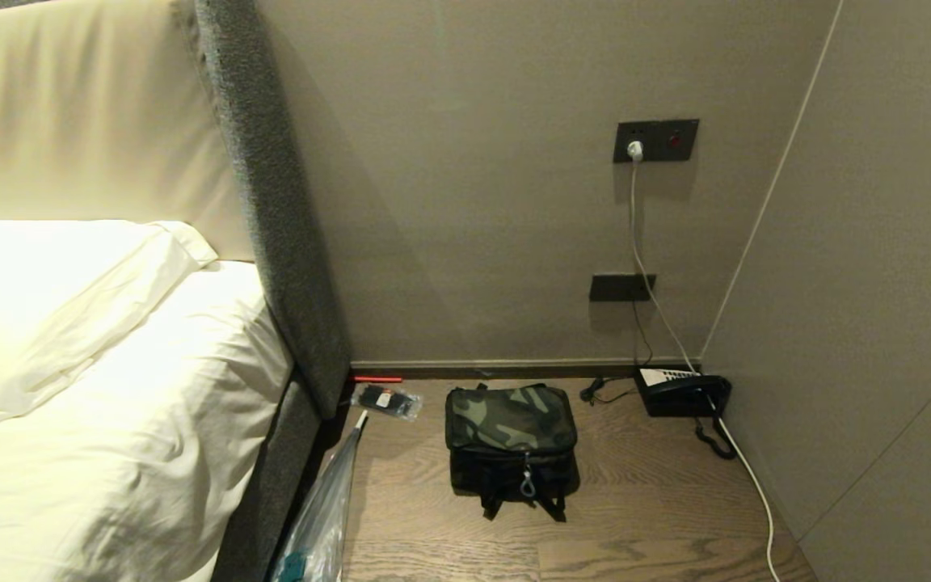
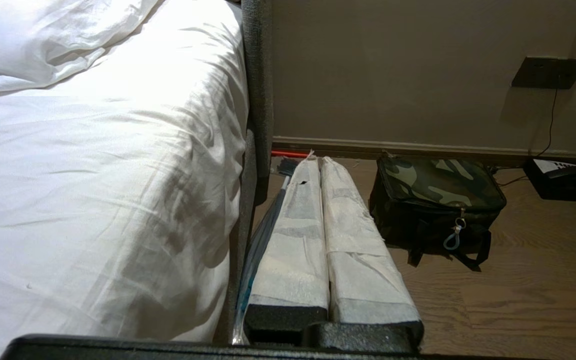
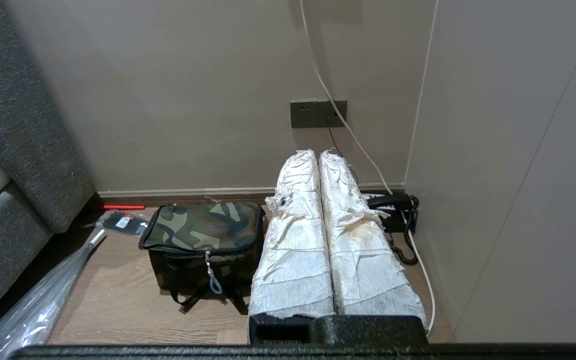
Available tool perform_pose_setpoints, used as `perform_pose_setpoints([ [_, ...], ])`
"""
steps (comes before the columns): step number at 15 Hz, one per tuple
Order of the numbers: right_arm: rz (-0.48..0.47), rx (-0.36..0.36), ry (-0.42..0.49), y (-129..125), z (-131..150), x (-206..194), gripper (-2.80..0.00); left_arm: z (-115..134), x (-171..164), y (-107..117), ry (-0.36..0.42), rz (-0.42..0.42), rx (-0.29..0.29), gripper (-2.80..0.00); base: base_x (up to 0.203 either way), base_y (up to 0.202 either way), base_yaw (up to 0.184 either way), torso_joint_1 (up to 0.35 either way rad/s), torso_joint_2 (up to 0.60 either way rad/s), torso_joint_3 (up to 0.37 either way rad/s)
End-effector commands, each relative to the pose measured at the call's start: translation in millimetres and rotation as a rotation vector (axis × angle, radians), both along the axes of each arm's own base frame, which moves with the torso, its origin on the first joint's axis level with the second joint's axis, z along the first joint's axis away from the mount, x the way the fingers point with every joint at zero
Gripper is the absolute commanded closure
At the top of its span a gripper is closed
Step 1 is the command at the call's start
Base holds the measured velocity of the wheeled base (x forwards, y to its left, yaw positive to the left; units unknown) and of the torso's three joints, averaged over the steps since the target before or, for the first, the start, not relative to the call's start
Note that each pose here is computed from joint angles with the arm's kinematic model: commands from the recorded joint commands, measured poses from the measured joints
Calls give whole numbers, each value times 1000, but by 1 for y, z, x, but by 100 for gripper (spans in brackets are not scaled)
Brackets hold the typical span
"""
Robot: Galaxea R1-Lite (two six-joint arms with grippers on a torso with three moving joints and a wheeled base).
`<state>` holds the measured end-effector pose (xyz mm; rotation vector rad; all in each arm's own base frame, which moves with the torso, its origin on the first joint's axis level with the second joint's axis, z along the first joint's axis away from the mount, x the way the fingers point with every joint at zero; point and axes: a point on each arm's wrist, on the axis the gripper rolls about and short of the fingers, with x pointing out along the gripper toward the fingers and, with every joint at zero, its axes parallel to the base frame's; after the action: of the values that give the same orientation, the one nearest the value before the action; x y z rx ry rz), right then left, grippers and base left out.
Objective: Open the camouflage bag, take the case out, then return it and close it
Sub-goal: Open the top of the storage box
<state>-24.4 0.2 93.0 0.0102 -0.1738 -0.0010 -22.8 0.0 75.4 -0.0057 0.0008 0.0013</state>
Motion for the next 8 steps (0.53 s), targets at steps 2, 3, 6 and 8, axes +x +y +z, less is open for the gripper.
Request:
perform_pose_setpoints([
  [2, 1, 2, 39, 0, -11, 3, 0, 0, 0, 0, -1, 0, 0, 0, 0, 0, 0, 0, 0, 0],
  [3, 1, 2, 38, 0, -11, 3, 0, 0, 0, 0, -1, 0, 0, 0, 0, 0, 0, 0, 0, 0],
  [6, 1, 2, 39, 0, -11, 3, 0, 0, 0, 0, 1, 0, 0, 0, 0, 0, 0, 0, 0, 0],
  [8, 1, 2, 39, 0, -11, 3, 0, 0, 0, 0, 1, 0, 0, 0, 0, 0, 0, 0, 0, 0],
])
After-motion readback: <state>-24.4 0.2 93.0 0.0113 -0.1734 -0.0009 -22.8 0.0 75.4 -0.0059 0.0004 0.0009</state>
